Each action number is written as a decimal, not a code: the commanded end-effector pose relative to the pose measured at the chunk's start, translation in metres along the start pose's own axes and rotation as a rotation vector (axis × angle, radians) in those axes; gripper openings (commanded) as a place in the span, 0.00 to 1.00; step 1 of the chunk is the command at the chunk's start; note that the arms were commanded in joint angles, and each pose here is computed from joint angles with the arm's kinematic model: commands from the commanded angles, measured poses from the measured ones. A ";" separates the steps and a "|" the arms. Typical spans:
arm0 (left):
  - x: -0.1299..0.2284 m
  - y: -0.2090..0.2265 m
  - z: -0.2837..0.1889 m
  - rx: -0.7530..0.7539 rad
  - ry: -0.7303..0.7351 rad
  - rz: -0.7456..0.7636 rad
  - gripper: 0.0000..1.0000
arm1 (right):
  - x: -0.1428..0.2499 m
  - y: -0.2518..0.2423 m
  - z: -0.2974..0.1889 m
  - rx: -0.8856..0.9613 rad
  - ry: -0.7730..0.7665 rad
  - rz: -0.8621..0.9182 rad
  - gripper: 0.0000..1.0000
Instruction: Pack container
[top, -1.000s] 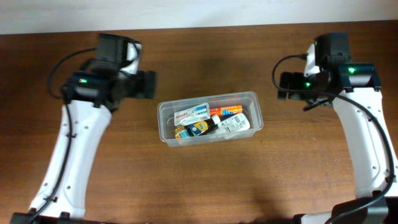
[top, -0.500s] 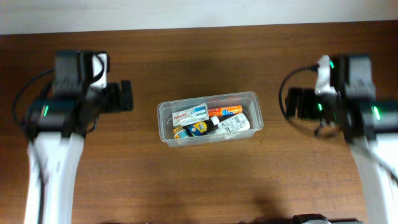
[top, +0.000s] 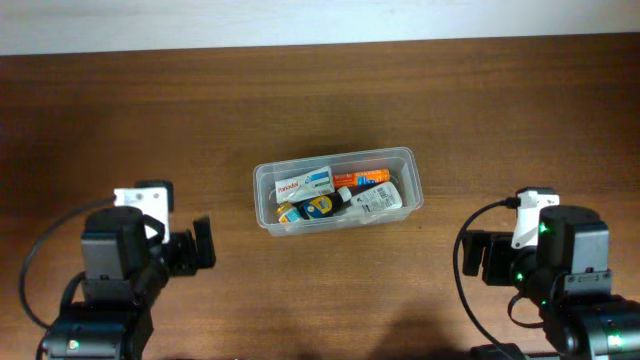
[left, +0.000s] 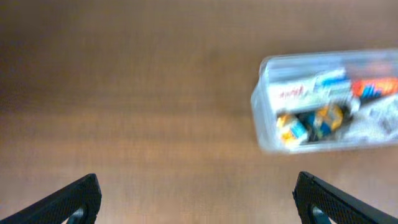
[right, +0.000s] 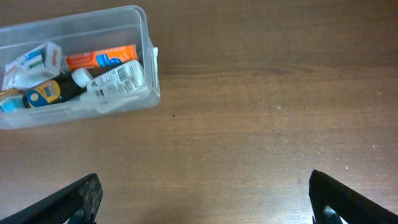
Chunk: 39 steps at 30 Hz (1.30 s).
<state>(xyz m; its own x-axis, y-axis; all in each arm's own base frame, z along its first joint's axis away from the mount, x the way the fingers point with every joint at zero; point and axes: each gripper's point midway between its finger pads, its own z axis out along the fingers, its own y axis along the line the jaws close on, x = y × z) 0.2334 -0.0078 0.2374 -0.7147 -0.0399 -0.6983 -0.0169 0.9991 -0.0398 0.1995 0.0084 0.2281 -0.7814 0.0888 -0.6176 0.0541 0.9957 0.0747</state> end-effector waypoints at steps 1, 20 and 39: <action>0.013 -0.001 -0.002 0.009 0.040 0.017 0.99 | 0.002 -0.001 0.002 0.007 0.004 -0.015 0.98; 0.021 -0.001 -0.003 0.007 0.073 0.017 0.99 | -0.022 0.002 0.008 0.009 -0.208 -0.277 0.98; 0.021 -0.001 -0.003 0.007 0.073 0.017 0.99 | -0.005 0.006 0.058 -0.004 -0.861 -0.295 0.99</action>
<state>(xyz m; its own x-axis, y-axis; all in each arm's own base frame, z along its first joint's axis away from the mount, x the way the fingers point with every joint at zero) 0.2174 -0.0076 0.2242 -0.7677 -0.0376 -0.6398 -0.0182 0.9992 -0.0369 0.2335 0.0133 0.2027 -0.0460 -0.1732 -0.9838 -0.0702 0.9830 -0.1697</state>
